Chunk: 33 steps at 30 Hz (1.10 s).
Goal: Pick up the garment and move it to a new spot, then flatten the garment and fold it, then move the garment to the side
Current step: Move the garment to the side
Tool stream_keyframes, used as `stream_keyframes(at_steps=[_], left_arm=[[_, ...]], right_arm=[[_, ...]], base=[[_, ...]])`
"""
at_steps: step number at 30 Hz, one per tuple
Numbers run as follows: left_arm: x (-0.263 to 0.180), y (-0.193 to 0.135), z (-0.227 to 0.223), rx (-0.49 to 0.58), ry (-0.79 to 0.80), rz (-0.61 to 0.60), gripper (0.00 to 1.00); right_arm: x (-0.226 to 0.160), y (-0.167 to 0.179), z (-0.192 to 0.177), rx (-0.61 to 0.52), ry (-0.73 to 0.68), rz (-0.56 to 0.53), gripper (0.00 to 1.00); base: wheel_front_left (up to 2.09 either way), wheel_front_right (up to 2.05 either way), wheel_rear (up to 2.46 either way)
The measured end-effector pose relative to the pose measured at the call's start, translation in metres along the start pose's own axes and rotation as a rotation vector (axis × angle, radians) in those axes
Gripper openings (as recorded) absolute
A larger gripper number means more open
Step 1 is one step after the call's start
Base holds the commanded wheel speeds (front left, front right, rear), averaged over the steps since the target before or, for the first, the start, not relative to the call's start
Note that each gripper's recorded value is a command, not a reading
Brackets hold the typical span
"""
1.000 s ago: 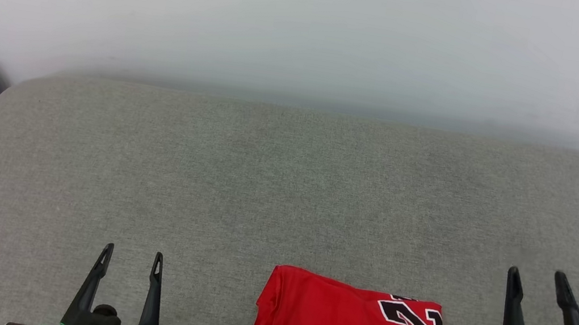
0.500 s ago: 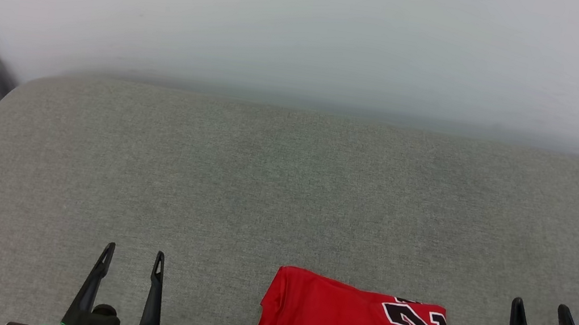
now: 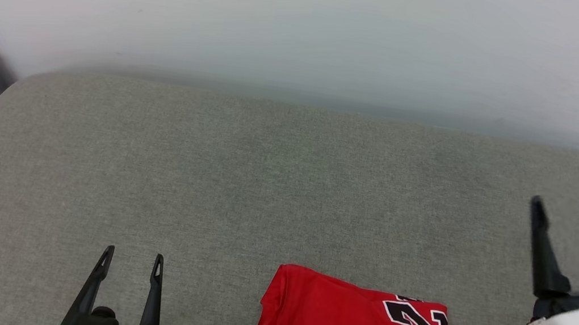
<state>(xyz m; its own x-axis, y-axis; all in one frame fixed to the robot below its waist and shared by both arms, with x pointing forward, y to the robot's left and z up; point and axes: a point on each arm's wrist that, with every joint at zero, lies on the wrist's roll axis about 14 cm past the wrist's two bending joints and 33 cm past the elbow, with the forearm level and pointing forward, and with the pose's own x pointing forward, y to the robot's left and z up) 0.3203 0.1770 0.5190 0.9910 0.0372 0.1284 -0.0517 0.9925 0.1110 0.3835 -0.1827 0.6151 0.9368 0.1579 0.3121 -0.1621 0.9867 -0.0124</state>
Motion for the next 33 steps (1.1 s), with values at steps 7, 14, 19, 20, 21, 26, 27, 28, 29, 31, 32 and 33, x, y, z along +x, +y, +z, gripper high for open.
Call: stream_keyframes(at_steps=[7,14,19,20,21,26,27,28,29,31,32,33], left_arm=[[0.001,0.000,-0.003,-0.007,0.011,0.005,1.00],[0.008,0.001,-0.008,-0.012,0.026,0.010,1.00],[0.020,0.000,-0.009,-0.012,0.027,0.006,1.00],[0.022,0.000,-0.010,-0.010,0.029,0.005,1.00],[0.025,0.000,-0.010,-0.010,0.028,0.007,1.00],[0.038,0.006,-0.016,-0.001,0.040,0.022,1.00],[0.040,0.006,-0.018,0.000,0.044,0.023,1.00],[0.042,0.006,-0.020,0.001,0.050,0.024,1.00],[0.044,0.006,-0.023,0.001,0.056,0.024,1.00],[0.047,0.005,-0.027,0.000,0.069,0.023,1.00],[0.049,0.005,-0.030,-0.001,0.075,0.023,1.00],[0.051,0.004,-0.032,-0.003,0.080,0.025,1.00]], right_arm=[[-0.007,0.015,-0.065,-0.007,0.549,0.214,1.00],[-0.066,0.014,-0.125,0.107,1.075,0.328,1.00],[-0.096,0.012,-0.156,0.218,1.290,0.334,1.00],[-0.099,0.012,-0.162,0.236,1.317,0.331,1.00],[-0.102,0.013,-0.167,0.269,1.341,0.329,1.00],[-0.107,0.042,-0.188,0.443,1.408,0.367,1.00],[-0.107,0.048,-0.192,0.470,1.419,0.377,1.00],[-0.107,0.054,-0.196,0.496,1.428,0.387,1.00],[-0.108,0.060,-0.199,0.519,1.441,0.398,1.00],[-0.109,0.069,-0.207,0.551,1.465,0.418,1.00],[-0.108,0.074,-0.210,0.561,1.477,0.430,1.00],[-0.108,0.077,-0.213,0.568,1.489,0.442,1.00]], base=[[0.00,0.00,0.00],[0.00,0.00,0.00],[0.00,0.00,0.00],[0.00,0.00,0.00],[0.00,0.00,0.00],[0.00,0.00,0.00],[0.00,0.00,0.00],[0.00,0.00,0.00],[0.00,0.00,0.00],[0.00,0.00,0.00],[0.00,0.00,0.00],[0.00,0.00,0.00]])
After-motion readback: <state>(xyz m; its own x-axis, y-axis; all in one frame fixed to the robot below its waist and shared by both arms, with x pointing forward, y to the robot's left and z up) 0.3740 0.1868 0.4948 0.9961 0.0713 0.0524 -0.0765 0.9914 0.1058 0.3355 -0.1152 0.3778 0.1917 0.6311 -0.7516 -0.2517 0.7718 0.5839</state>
